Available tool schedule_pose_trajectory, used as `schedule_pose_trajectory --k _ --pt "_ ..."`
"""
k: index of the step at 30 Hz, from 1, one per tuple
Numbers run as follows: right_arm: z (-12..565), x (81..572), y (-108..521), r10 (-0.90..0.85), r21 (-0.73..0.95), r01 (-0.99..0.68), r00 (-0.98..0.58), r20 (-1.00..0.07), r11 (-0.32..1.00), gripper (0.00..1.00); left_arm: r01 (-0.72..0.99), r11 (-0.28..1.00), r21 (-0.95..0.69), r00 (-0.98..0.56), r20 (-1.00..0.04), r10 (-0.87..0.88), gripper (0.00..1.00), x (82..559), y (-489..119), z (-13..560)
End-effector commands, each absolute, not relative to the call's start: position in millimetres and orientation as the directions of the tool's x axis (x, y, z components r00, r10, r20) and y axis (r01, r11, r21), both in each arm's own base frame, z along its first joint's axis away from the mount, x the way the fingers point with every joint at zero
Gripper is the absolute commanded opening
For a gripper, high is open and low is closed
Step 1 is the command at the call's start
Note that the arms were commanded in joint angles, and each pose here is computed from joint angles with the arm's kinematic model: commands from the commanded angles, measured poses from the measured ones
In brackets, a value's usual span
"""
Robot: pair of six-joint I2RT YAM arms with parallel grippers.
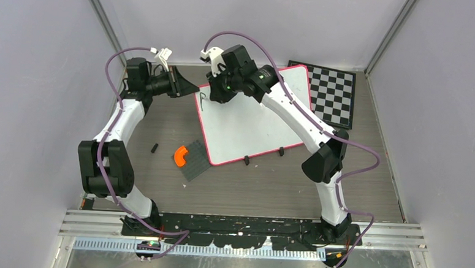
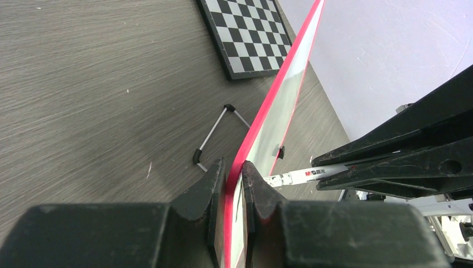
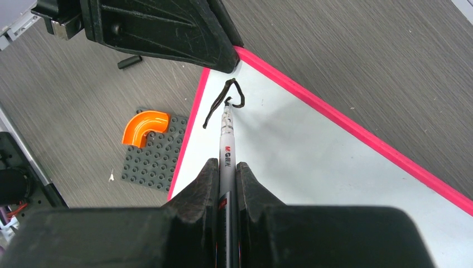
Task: Write a sentence on the whiteboard
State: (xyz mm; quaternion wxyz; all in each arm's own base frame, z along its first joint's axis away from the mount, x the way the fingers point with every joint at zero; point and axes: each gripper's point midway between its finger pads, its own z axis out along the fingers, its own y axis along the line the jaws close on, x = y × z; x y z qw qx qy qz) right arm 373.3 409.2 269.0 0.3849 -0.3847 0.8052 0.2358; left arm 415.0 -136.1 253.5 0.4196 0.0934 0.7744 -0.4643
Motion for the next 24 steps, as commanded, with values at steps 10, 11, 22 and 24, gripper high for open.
schedule_pose_trajectory --k 10,11,22,24 --pt "318.5 357.6 384.2 -0.400 0.037 -0.800 -0.339 -0.852 0.599 0.00 0.566 0.542 -0.621 -0.601 -0.761 -0.243 0.00 404.5 -139.1 276.0" --pt "316.7 357.8 384.3 -0.403 0.036 -0.801 -0.340 -0.850 0.598 0.00 0.568 0.541 -0.621 -0.601 -0.761 -0.243 0.00 404.2 -139.3 276.5" --pt "300.3 364.0 387.2 -0.426 0.035 -0.792 -0.364 -0.828 0.609 0.00 0.567 0.541 -0.621 -0.603 -0.761 -0.240 0.00 404.6 -140.9 275.1" --pt "298.0 364.9 388.6 -0.429 0.036 -0.793 -0.367 -0.825 0.608 0.00 0.566 0.541 -0.622 -0.604 -0.760 -0.240 0.00 404.8 -141.2 274.4"
